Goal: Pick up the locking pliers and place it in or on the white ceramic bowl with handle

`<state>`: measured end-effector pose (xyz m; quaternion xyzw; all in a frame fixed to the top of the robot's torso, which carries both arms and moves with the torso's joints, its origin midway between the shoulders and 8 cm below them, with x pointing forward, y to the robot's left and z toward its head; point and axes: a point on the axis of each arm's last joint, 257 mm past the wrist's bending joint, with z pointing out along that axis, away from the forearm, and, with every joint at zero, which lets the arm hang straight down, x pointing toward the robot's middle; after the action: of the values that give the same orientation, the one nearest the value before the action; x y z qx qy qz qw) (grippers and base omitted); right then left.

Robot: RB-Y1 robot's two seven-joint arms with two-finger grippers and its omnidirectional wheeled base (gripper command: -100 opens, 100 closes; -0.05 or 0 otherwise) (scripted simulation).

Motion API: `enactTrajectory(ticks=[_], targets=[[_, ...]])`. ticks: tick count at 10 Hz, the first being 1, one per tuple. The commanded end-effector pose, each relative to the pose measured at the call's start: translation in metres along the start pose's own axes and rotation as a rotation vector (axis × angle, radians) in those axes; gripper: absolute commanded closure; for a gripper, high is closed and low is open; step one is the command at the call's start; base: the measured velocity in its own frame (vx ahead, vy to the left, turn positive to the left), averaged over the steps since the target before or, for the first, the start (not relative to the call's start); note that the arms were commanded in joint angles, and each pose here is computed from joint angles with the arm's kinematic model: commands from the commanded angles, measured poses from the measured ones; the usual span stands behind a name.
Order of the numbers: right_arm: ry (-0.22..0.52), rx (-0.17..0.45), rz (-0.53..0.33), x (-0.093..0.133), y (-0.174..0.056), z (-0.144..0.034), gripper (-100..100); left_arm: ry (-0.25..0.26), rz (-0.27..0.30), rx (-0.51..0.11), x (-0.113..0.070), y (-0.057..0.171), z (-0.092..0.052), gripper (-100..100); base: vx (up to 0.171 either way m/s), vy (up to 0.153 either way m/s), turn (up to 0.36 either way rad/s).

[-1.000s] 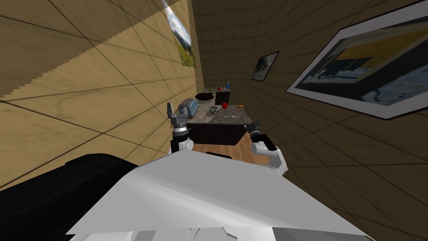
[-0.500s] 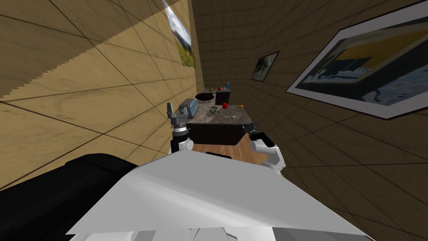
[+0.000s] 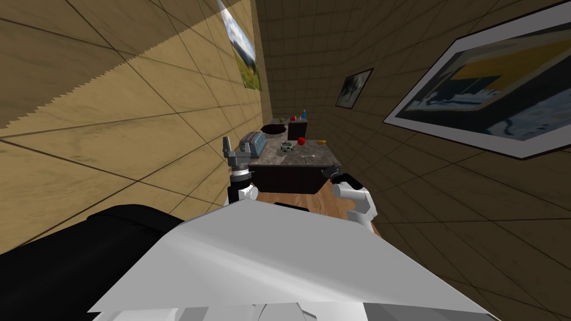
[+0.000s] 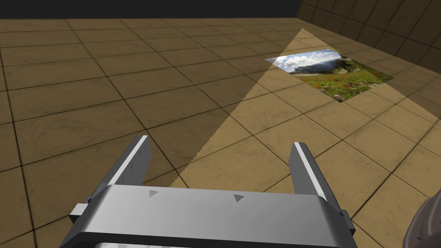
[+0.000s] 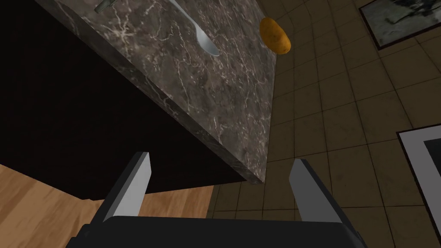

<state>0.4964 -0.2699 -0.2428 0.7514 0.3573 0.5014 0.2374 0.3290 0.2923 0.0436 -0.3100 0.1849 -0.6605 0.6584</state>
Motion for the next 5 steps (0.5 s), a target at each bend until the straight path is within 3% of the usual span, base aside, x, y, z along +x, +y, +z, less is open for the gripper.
enactTrajectory(ticks=[1,5], targets=[[-0.030,0.046,0.056,-0.005,-0.011,0.008,-100,0.000,0.000,0.000,0.000,0.000,0.000,0,0.037,0.044,-0.013],[-0.101,0.132,0.167,-0.015,-0.028,0.018,-100,0.000,0.000,0.000,0.000,0.000,0.000,0,0.033,0.051,-0.010]])
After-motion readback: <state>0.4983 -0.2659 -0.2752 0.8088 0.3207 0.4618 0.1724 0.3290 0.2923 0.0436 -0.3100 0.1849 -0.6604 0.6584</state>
